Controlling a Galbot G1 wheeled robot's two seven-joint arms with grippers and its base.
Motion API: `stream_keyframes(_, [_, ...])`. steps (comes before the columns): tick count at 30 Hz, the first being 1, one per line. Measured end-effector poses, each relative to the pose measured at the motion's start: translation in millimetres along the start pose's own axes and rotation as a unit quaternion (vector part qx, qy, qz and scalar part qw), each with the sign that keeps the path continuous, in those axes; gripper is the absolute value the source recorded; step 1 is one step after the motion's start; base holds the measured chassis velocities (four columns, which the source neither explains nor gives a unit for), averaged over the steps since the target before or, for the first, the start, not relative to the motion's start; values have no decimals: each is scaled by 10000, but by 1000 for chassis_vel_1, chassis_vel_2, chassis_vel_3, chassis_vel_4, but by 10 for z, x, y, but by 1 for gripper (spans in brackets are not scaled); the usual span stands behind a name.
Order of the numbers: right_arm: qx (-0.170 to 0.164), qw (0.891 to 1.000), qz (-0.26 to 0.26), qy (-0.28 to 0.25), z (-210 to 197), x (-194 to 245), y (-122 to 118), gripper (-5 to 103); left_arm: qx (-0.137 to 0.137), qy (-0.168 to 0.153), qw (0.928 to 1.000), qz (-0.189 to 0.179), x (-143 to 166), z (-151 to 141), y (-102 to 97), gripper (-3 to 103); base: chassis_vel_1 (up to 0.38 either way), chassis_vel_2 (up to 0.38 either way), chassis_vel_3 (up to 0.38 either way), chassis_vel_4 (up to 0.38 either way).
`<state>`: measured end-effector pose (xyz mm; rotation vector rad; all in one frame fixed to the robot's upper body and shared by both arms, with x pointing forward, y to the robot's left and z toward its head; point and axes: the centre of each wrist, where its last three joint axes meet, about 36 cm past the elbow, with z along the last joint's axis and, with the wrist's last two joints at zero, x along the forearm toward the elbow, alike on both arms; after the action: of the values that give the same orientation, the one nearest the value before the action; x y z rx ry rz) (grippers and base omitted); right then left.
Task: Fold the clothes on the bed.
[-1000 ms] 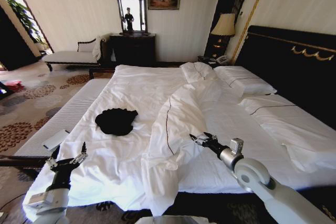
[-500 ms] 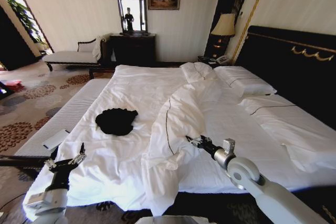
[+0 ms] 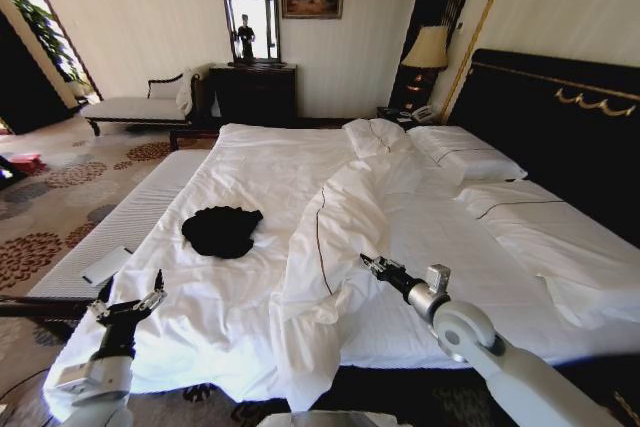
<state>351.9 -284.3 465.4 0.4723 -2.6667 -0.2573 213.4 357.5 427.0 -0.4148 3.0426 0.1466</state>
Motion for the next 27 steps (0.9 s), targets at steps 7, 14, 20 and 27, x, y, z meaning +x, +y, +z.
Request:
stream_keyframes(7, [-19, 10000, -34, 1, 29, 8, 42, 1, 2, -1, 10000, -18, 1, -1, 5, 100, 0, 0, 0, 0])
stream_keyframes(14, [8, 9999, -12, -146, -34, 51, 44, 1, 9, 0, 10000, -17, -5, 3, -3, 100, 0, 0, 0, 0])
stream_keyframes(20, [171, 9984, 51, -541, -271, 145, 28, 1, 8, 1, 10000, -18, -5, 3, -3, 100, 0, 0, 0, 0])
stream_keyframes(27, [511, 9915, 491, -1087, -729, 378, -209, 1, -5, -40, 10000, 13, -35, -20, 2, 100, 0, 0, 0, 0])
